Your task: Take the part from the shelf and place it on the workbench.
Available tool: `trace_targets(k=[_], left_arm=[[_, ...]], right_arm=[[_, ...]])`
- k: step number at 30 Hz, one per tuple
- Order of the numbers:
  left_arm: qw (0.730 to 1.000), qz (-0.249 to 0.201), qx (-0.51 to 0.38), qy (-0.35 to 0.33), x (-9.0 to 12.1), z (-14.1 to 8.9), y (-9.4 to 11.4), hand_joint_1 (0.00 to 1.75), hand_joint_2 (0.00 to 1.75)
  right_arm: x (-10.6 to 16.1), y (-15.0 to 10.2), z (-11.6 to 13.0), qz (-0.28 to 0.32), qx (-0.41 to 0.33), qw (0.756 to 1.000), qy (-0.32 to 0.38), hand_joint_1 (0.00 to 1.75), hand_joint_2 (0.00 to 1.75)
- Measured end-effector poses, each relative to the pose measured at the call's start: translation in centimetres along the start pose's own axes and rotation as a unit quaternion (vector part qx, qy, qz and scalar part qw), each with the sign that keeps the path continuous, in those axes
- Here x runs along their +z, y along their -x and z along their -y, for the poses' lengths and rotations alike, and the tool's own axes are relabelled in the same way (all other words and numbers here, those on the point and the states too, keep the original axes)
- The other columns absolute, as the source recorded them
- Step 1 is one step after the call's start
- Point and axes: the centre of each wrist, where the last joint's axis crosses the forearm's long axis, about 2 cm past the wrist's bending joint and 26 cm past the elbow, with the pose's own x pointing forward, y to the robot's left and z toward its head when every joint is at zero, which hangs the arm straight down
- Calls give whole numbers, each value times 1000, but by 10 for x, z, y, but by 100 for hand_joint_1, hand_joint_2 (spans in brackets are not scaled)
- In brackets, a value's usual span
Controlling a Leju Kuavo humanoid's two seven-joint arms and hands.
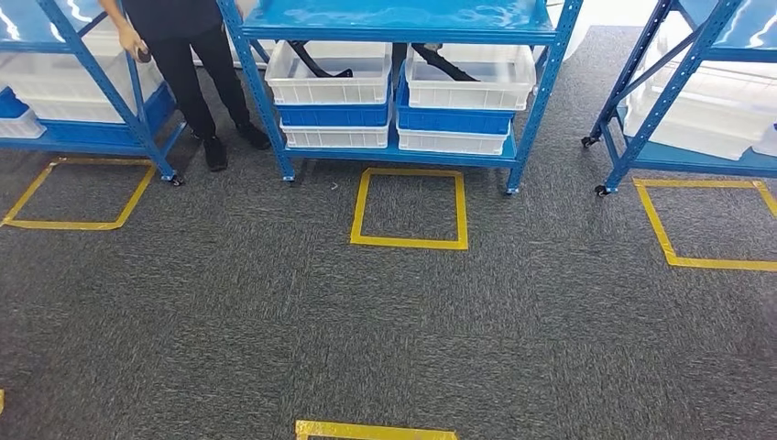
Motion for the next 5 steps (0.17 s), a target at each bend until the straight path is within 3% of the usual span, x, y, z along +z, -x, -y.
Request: trace_targets(k=[5], left_arm=[[1000, -3, -15, 5, -1, 1, -4, 0, 175]], right_arm=[[3, 27, 2, -28, 13, 1000, -3, 0, 175]])
